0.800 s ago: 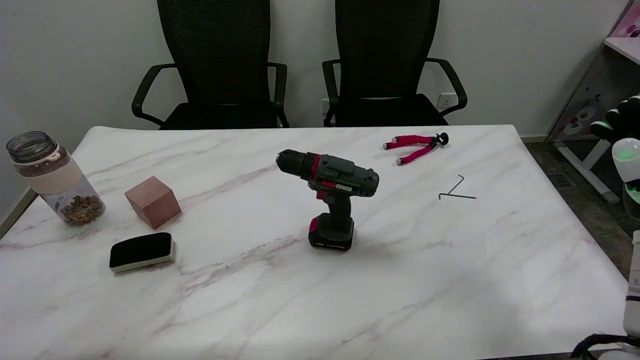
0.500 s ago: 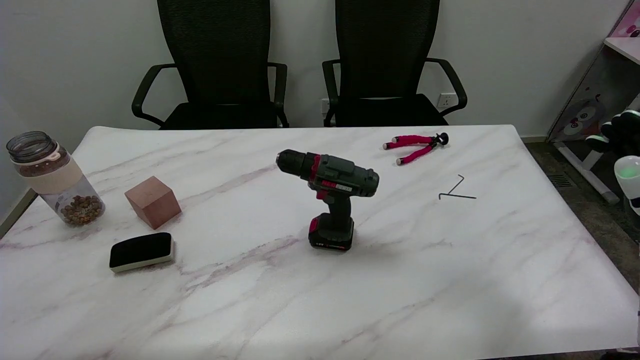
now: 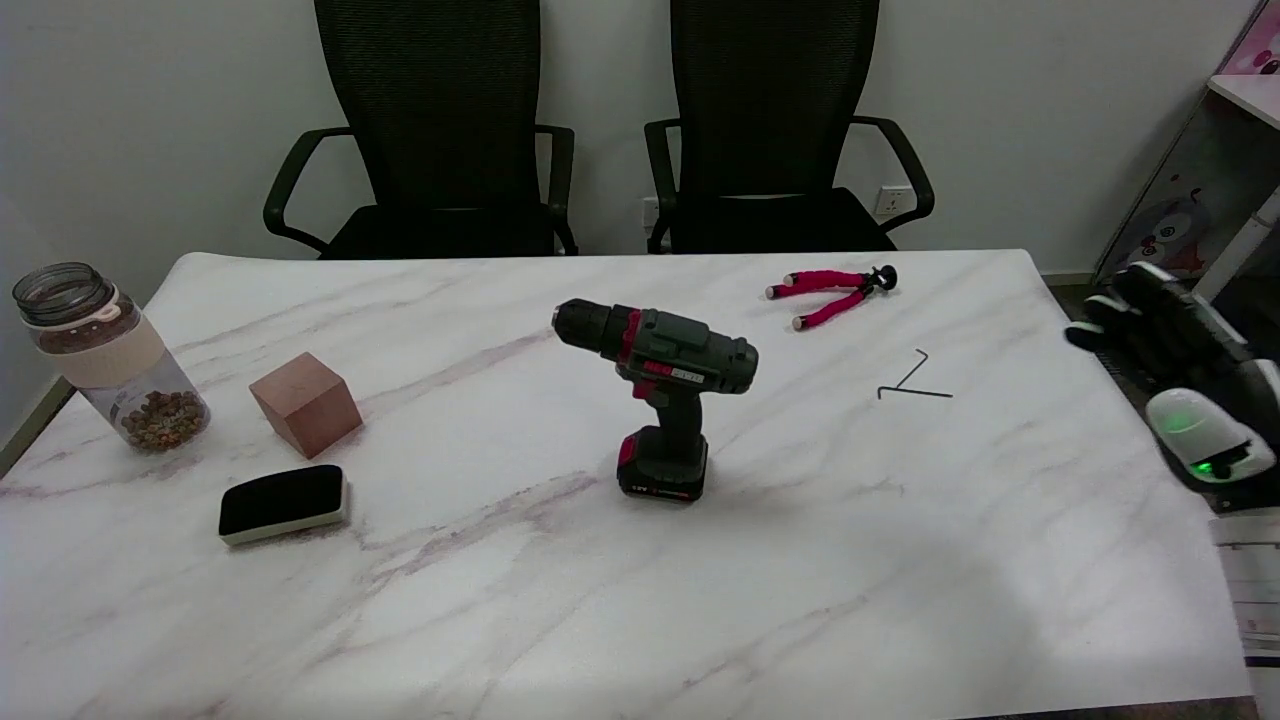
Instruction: Pick up the power screwdriver.
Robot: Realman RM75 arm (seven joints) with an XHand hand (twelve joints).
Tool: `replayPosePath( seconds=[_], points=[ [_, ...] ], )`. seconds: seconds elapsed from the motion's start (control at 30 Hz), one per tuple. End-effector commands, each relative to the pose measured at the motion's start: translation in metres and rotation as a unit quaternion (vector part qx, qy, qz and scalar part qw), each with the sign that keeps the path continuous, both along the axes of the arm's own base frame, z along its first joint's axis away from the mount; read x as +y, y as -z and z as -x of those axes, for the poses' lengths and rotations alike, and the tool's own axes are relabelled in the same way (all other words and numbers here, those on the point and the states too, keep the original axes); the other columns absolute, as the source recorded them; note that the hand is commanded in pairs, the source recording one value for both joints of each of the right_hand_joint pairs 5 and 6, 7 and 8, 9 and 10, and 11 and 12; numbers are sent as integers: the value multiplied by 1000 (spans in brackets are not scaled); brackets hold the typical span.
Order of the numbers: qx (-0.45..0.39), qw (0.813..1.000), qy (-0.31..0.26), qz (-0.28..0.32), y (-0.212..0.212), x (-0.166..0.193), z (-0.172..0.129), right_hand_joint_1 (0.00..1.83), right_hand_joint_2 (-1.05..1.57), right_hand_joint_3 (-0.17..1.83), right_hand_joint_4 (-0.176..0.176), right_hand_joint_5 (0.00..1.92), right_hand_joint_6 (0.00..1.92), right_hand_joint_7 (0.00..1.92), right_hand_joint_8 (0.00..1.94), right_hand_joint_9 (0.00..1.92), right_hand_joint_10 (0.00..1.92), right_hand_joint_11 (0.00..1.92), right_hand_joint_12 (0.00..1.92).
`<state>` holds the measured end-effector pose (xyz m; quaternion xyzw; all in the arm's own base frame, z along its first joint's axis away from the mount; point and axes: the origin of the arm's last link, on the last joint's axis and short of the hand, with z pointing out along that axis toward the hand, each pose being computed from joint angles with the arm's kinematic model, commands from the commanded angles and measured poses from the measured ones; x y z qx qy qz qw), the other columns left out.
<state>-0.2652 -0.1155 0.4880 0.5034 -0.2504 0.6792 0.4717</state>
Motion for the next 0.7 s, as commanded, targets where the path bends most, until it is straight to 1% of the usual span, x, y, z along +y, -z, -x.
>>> replayPosePath(
  seconds=[0.03,0.13,0.33,0.5,0.63,0.7],
  points=[
    [-31,983,59,-171,71,-59,31,869,70,549,-101,337,337,337,337,489,489,629,629],
    [-37,979,67,-190,85,-73,36,868,72,525,-99,328,328,328,328,484,484,622,622],
    [-60,976,66,-198,101,-93,40,866,65,524,-95,310,310,310,310,476,476,608,608],
    [-61,970,91,-219,113,-110,44,867,60,524,-86,304,304,304,304,465,465,594,594],
    [-56,962,119,-239,125,-128,48,867,43,535,-64,303,303,303,303,452,452,572,572],
    [-56,960,127,-244,129,-135,51,870,7,555,-45,300,300,300,300,438,438,545,545]
  ],
)
